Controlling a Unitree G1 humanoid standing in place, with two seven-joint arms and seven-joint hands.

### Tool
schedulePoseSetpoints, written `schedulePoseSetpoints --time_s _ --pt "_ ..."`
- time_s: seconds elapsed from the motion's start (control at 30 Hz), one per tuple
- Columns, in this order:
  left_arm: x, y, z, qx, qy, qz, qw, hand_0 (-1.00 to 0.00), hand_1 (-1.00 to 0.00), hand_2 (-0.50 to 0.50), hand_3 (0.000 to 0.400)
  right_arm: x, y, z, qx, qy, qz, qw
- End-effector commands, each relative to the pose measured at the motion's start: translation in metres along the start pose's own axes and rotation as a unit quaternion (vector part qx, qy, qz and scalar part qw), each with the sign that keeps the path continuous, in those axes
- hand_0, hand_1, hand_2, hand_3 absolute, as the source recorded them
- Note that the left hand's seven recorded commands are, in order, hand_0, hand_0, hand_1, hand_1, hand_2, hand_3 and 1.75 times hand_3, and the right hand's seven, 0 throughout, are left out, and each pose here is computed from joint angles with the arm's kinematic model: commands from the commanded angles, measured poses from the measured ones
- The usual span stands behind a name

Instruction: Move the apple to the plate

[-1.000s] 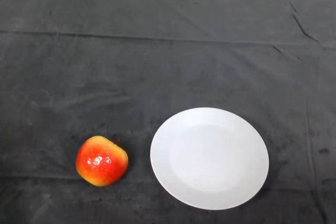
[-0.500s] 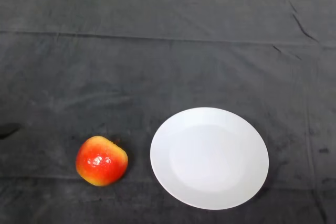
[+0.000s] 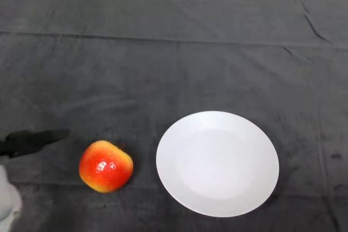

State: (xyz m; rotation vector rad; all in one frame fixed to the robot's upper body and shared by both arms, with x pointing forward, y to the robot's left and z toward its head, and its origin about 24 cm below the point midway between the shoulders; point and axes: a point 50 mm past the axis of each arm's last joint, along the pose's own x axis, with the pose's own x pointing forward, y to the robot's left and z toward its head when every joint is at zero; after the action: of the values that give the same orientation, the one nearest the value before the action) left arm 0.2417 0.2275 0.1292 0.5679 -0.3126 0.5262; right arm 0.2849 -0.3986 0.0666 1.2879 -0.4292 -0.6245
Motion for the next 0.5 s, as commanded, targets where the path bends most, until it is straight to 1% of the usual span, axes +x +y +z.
schedulePoseSetpoints --time_s 0.03,0.27,0.5 --pt "0.005 -0.002 0.022 -0.009 -0.044 0.004 0.999 0.0 0.0 0.0 0.0 0.0035 0.0091 0.0071 0.0055 -0.014 0.0116 0.9998" --pt "0.0 -0.025 0.033 -0.024 -0.064 -0.03 0.997 0.0 0.0 0.0 0.0 0.0035 0.0091 0.0071 0.0056 -0.014 0.0116 0.9998" --pt "-0.006 -0.044 0.039 -0.034 -0.075 -0.066 0.994 0.0 0.0 0.0 0.0 0.0035 0.0091 0.0071 0.0056 -0.014 0.0116 0.9998"
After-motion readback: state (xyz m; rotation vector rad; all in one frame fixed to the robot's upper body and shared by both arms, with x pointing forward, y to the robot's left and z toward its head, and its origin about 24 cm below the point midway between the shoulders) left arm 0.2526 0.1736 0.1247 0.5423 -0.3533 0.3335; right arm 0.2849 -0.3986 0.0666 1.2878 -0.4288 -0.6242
